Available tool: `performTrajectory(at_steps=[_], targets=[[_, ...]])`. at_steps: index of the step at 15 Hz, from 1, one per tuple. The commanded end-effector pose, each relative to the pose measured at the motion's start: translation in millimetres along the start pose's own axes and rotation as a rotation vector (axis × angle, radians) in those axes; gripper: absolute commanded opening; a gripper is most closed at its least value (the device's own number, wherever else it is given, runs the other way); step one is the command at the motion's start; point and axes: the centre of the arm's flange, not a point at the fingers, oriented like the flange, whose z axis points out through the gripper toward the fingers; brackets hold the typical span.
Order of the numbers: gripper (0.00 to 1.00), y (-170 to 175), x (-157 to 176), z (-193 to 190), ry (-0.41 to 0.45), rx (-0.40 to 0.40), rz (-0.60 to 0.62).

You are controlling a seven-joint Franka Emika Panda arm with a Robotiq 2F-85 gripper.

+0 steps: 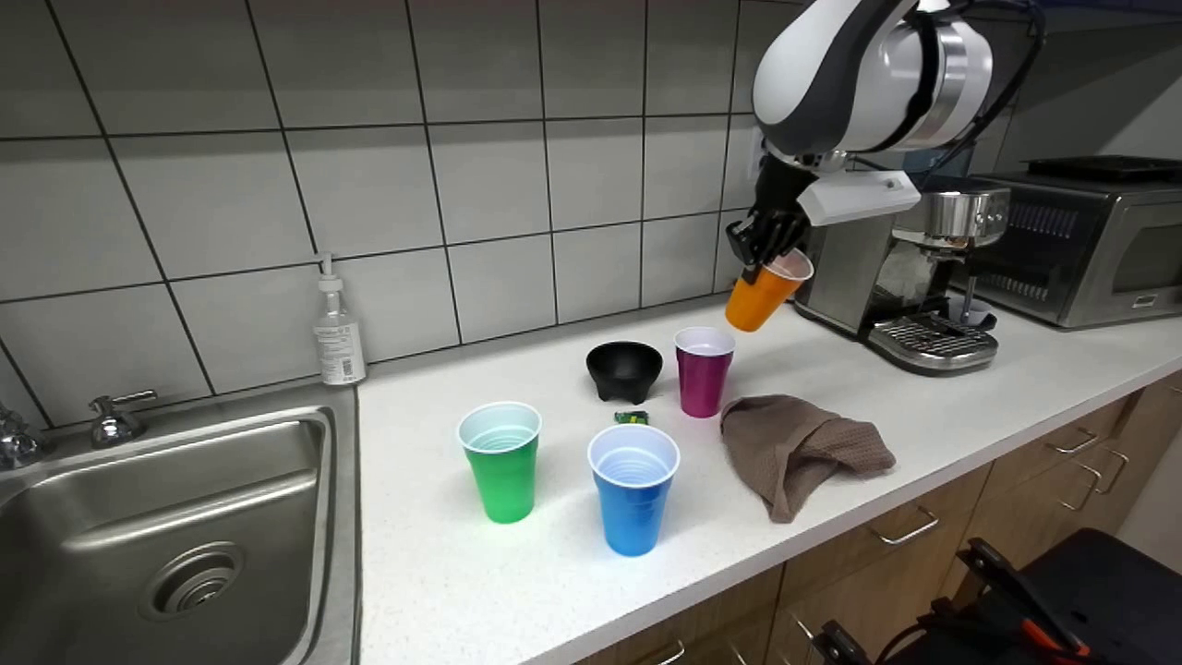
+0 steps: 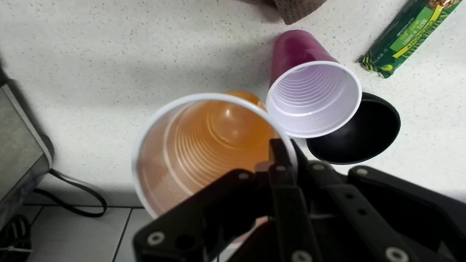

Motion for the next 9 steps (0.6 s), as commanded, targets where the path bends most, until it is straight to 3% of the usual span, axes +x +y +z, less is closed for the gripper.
performTrajectory(at_steps=[1,9], targets=[[0.01,-11,17,1,-0.011,-0.006,0.007],[0.01,-37,31,8,-0.019,-0.009,-0.013]])
